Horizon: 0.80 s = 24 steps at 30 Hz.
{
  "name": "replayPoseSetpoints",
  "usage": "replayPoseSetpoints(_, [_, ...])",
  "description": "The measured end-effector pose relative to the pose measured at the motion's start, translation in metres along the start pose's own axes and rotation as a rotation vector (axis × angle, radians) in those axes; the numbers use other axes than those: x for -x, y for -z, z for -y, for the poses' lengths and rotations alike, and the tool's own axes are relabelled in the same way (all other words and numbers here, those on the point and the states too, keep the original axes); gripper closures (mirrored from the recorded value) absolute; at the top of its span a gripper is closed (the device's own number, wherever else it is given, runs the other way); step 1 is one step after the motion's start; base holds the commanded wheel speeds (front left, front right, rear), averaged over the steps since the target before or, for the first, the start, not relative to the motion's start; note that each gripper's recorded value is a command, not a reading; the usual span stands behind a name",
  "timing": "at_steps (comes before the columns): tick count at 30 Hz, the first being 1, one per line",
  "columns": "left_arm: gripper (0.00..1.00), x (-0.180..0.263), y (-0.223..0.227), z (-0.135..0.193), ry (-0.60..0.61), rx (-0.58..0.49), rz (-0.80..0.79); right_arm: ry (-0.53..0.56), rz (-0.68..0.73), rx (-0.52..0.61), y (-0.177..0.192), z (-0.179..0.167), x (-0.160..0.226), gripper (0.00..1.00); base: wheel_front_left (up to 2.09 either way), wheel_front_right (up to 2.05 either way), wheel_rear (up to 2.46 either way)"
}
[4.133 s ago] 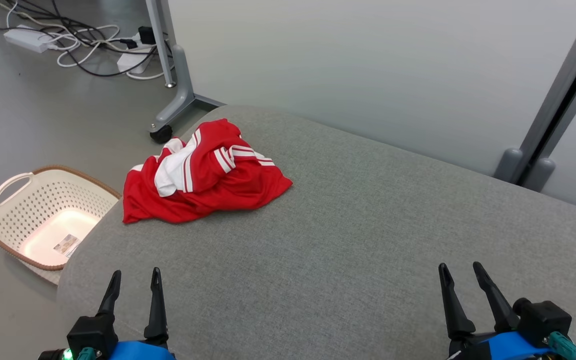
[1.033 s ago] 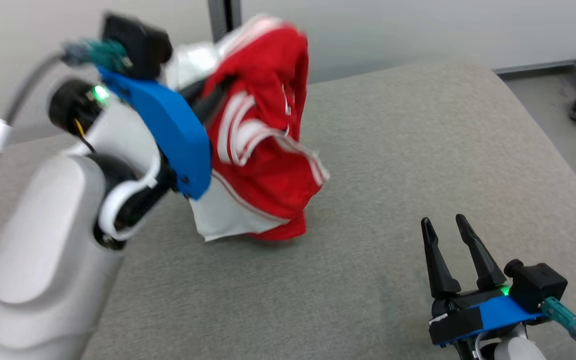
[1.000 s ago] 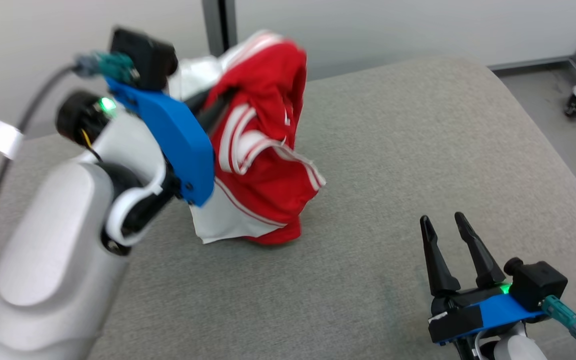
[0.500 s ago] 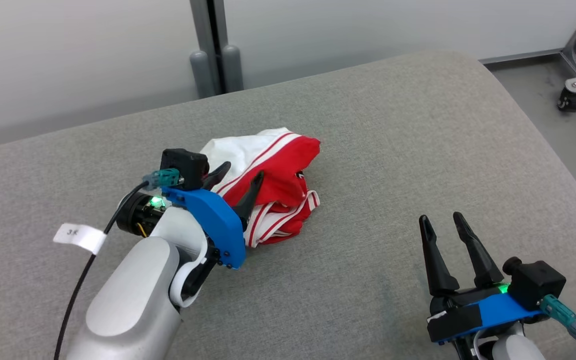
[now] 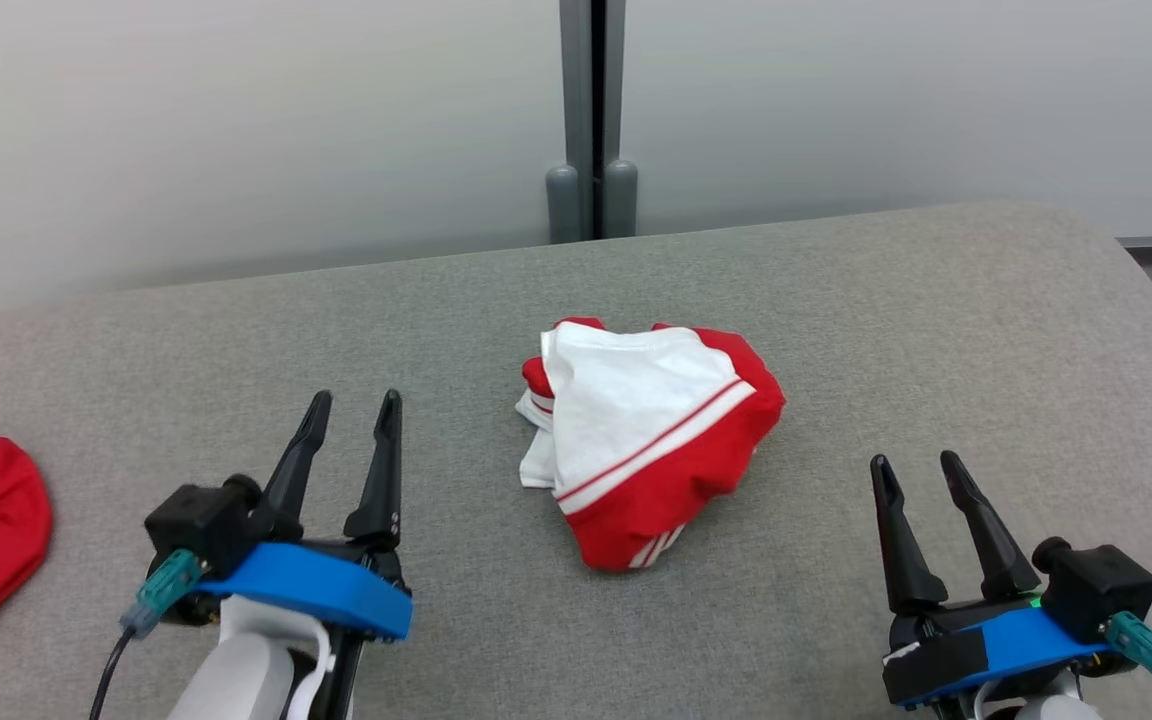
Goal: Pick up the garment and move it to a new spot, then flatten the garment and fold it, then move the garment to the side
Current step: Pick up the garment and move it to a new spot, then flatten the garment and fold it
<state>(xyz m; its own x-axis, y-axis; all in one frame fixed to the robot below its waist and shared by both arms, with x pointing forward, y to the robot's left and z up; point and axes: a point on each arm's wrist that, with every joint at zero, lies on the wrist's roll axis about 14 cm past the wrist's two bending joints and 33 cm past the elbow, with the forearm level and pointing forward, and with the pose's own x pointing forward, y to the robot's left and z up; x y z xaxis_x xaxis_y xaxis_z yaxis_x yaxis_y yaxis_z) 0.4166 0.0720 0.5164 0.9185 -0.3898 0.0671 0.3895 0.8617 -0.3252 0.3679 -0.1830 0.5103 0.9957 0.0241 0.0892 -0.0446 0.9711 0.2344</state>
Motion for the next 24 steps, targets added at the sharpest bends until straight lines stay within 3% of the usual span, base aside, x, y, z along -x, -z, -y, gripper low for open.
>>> replayPoseSetpoints(6, [0.00, 0.040, -0.014, -0.038, -0.157, -0.032, 0.069, -0.027, 0.007, 0.016, -0.006, -0.008, -0.003, 0.00, 0.00, 0.00, 0.00])
replayPoseSetpoints(12, [0.00, 0.067, -0.020, -0.054, -0.225, -0.103, 0.096, -0.045, 0.005, 0.021, -0.008, -0.013, -0.005, 0.00, 0.00, 0.00, 0.00])
replayPoseSetpoints(24, [0.00, 0.086, 0.009, -0.064, -0.253, -0.169, -0.002, -0.025, -0.021, 0.005, -0.003, -0.008, 0.003, 0.00, 0.00, 0.00, 0.00])
